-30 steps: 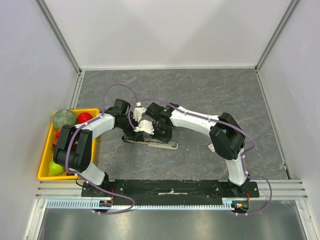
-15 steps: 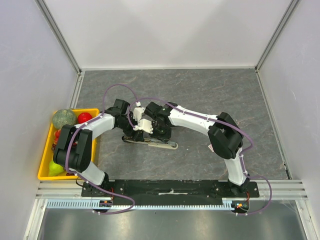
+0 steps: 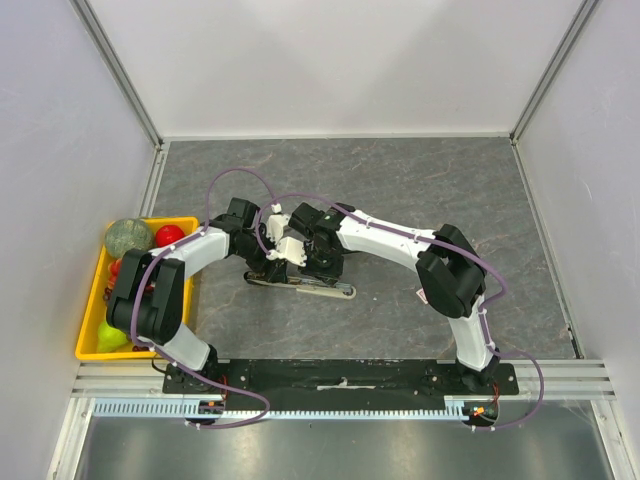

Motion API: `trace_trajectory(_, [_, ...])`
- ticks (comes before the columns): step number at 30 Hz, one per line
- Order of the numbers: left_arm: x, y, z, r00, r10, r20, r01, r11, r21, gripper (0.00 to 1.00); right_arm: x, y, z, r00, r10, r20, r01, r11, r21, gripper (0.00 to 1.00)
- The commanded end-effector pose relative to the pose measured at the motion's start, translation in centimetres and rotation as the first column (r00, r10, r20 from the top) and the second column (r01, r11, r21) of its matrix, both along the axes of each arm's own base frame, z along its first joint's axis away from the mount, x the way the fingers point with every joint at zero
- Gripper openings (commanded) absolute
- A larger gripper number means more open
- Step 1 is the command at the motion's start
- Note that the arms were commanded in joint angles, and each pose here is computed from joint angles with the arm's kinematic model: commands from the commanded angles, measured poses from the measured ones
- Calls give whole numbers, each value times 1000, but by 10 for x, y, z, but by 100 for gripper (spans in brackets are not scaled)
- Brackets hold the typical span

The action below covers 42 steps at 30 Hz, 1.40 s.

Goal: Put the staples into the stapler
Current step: Install the staple into the stapler.

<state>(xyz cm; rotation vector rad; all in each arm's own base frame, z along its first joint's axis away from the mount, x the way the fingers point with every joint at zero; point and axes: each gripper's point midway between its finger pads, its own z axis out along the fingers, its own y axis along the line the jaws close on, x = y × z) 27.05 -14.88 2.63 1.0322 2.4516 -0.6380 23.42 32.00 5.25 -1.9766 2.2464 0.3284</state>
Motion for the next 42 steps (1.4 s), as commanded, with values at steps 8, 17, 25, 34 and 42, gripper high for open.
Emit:
trace_trajectory(8, [1, 13, -14, 1000, 9, 11, -9, 997, 75, 84, -15, -15, 10, 997, -54, -63, 52, 998, -38, 14])
trace_trajectory(17, [1, 13, -14, 1000, 9, 12, -10, 997, 76, 84, -2, -12, 22, 998, -68, 0, 68, 997, -18, 12])
trace_trajectory(25, [0, 13, -15, 1000, 9, 7, -9, 997, 76, 84, -2, -12, 30, 998, -70, 4, 70, 998, 3, 12])
trace_trajectory(34, [1, 13, -13, 1000, 9, 13, -9, 997, 74, 84, -16, -16, 12, 996, -58, -66, 57, 998, -24, 12])
trace_trajectory(42, [1, 13, -13, 1000, 10, 14, -11, 997, 73, 84, -17, -20, 2, 995, -61, -75, 57, 997, -50, 12])
